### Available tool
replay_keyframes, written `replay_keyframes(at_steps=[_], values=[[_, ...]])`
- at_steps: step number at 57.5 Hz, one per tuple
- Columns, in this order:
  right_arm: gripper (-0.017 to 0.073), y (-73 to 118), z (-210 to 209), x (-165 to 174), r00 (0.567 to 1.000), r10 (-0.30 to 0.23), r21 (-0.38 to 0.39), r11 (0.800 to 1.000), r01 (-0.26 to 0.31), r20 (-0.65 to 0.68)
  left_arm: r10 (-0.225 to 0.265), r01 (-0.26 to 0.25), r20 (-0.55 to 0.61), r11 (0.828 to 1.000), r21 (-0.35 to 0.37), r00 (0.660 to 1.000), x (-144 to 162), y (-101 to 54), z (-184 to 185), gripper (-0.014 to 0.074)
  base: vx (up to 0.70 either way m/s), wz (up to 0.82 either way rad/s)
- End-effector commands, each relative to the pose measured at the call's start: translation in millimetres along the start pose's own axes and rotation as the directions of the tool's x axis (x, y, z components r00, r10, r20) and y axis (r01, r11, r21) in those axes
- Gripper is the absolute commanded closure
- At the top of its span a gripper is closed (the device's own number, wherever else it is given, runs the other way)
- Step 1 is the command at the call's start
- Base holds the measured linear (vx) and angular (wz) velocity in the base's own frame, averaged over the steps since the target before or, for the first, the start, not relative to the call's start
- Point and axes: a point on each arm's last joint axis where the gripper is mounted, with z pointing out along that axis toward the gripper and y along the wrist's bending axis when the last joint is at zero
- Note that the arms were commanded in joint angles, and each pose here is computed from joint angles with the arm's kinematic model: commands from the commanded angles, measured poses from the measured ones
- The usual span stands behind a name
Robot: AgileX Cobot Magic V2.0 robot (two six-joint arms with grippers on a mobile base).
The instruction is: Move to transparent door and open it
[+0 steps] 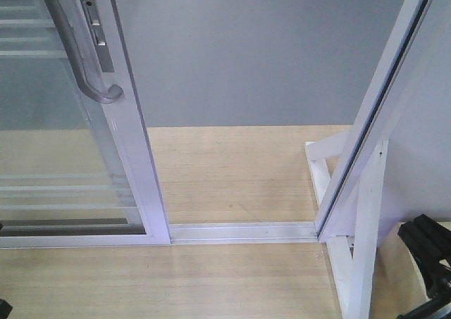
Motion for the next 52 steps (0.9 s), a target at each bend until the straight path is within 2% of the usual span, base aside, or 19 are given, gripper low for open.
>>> replay_keyframes(at_steps=[1,11,28,52], values=[[0.0564,-0.4,-3.2,-1.1,0.997,-0.001,0.015,1.0,0.0,0.071,-0.008,0.006,0.066,1.0,0.025,0.998,1.5,-1.7,0.6,0.0594,0.0,0.0],[0.0564,-1.8,-4.1,-0.7,0.997,0.0,0.041,0.999,-0.003,0.075,-0.008,0.006,0.066,1.0,0.024,0.998,1.5,-1.6,0.6,0.0594,0.0,0.0],[0.0563,-9.5,-4.9,0.5,0.999,-0.005,0.176,0.984,-0.004,0.053,-0.008,0.006,0.066,1.0,0.024,0.998,1.5,-1.6,0.6,0.0594,0.0,0.0],[0.0562,-9.6,-4.9,0.8,0.999,-0.002,0.178,0.984,-0.007,0.05,-0.008,0.006,0.066,1.0,0.024,0.998,1.5,-1.6,0.6,0.0594,0.0,0.0]])
